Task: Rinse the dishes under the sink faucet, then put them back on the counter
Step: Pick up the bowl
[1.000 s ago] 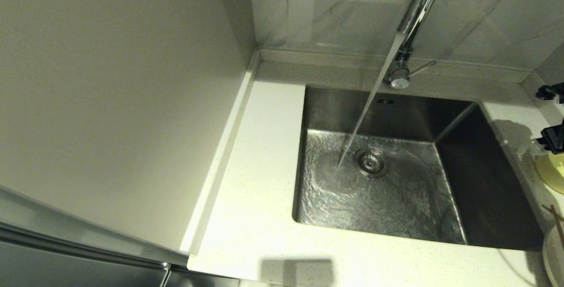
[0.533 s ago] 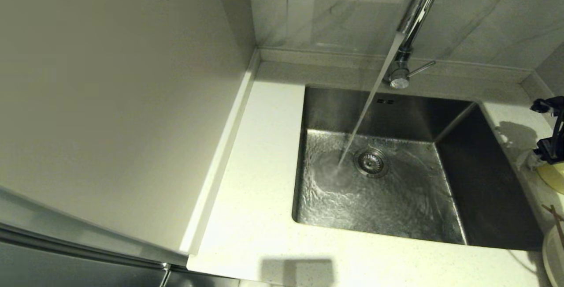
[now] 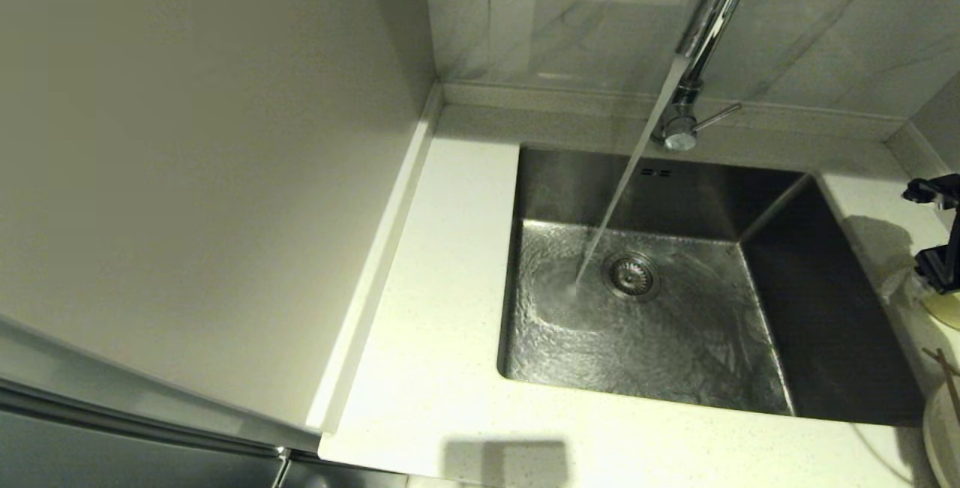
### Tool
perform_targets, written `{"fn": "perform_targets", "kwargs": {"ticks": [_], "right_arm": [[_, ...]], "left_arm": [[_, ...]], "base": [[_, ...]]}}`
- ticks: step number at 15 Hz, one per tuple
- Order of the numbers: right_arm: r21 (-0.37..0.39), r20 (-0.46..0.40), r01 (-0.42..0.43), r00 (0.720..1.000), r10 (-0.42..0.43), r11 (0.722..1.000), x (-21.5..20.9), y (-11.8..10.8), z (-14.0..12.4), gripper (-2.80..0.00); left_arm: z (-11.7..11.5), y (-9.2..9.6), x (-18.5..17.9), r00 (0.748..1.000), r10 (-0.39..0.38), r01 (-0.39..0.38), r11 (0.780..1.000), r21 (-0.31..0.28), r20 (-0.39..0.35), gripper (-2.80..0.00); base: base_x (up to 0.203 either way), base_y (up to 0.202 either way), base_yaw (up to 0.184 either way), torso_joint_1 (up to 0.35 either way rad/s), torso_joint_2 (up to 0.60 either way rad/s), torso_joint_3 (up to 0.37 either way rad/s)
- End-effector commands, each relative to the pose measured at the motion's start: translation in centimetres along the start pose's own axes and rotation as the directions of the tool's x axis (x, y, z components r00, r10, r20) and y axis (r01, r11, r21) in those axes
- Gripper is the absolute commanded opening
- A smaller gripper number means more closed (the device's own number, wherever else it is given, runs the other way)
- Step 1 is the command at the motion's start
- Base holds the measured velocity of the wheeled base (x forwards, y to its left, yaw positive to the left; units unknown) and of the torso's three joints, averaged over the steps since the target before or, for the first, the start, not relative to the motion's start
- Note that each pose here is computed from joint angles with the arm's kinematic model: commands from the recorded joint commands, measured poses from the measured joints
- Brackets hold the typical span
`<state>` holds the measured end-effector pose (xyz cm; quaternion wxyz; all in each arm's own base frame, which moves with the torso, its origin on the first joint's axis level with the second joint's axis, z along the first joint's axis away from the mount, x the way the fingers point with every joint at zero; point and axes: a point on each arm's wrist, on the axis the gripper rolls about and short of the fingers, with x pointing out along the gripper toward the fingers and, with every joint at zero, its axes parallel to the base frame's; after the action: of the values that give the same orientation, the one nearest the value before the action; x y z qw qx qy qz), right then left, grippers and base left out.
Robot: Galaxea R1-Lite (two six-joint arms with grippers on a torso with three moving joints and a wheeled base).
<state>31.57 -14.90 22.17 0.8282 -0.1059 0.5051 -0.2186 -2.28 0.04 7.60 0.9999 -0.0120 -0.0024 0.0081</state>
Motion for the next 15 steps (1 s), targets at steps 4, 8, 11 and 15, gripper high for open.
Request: {"fn": "perform_targets", "kwargs": {"ticks": [4,8,11,15], "right_arm": [[-0.011,0.002,-0.004,1.0,0.004,1.0,-0.5,0.3,-0.2,-2.8],[-0.014,-0.006,-0.012,1.0,0.012,1.0,0.3,0.5,0.0,-2.8],[-0.015,-0.009,-0.023,1.0,0.022,1.0,0.7,0.6,0.1,-2.8],[-0.029,0.073,-0.033,0.997,0.035,0.999,-0.6,1.2,0.9,-2.8]], "left_arm": [[0.0,0.0,0.0,1.0,0.001,-0.001,1.0,-0.001,0.001,-2.8],[0.0,0.0,0.0,1.0,0.001,-0.001,1.0,-0.001,0.001,-2.8],[0.0,0.0,0.0,1.0,0.001,-0.001,1.0,-0.001,0.001,-2.8],[0.0,0.0,0.0,1.0,0.001,-0.001,1.0,-0.001,0.001,-2.8]], "base": [[0.0,0.0,0.0,0.0,0.0,0.0],[0.0,0.0,0.0,0.0,0.0,0.0],[0.0,0.0,0.0,0.0,0.0,0.0],[0.0,0.0,0.0,0.0,0.0,0.0]]}}
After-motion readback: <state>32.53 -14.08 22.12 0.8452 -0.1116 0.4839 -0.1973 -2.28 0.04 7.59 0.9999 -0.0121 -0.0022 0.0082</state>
